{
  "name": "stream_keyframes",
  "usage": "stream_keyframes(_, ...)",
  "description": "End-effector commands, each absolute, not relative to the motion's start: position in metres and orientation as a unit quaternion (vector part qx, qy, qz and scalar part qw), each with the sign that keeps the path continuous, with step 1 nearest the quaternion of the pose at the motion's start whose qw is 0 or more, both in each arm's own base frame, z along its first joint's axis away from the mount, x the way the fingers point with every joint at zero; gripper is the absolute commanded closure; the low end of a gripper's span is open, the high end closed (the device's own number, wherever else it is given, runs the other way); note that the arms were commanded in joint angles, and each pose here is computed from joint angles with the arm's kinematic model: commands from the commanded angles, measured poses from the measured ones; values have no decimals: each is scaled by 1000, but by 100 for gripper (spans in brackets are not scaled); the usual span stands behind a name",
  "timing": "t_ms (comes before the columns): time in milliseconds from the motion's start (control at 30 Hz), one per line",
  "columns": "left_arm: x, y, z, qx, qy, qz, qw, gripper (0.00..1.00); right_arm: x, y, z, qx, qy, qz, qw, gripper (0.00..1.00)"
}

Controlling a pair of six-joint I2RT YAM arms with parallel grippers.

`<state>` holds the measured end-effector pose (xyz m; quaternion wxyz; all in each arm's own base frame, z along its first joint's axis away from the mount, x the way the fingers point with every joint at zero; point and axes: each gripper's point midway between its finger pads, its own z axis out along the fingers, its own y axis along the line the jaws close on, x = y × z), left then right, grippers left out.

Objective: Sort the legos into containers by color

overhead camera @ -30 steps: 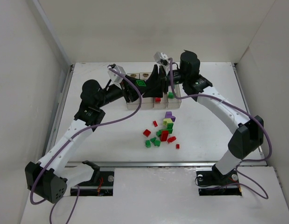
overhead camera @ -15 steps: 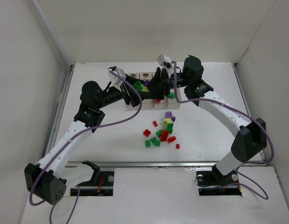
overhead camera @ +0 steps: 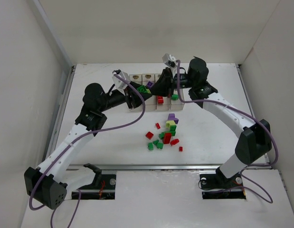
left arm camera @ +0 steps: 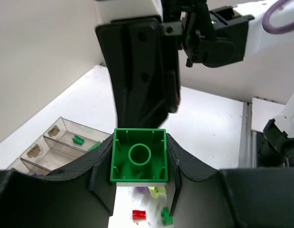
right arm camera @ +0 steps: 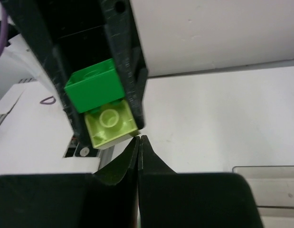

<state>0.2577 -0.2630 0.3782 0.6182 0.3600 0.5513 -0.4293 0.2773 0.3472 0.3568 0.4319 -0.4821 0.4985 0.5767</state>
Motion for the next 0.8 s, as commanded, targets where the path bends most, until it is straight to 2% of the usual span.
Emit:
stream_keyframes(0, 252, -262, 378, 370, 549, -423, 618, 100, 294, 347, 368, -471, 491, 559, 474, 100)
stream_keyframes(433, 261, -256, 380, 362, 557, -395, 635, 100, 316, 344, 337, -444, 530, 556, 461, 100)
stream_keyframes(600, 295, -241, 366, 335, 588, -315, 666, 100, 335, 340, 327, -410, 561, 538, 477, 99)
stream_keyframes(767, 340, -233, 316, 363, 619, -206, 665, 100, 365, 326, 310, -355, 616, 506, 489, 99)
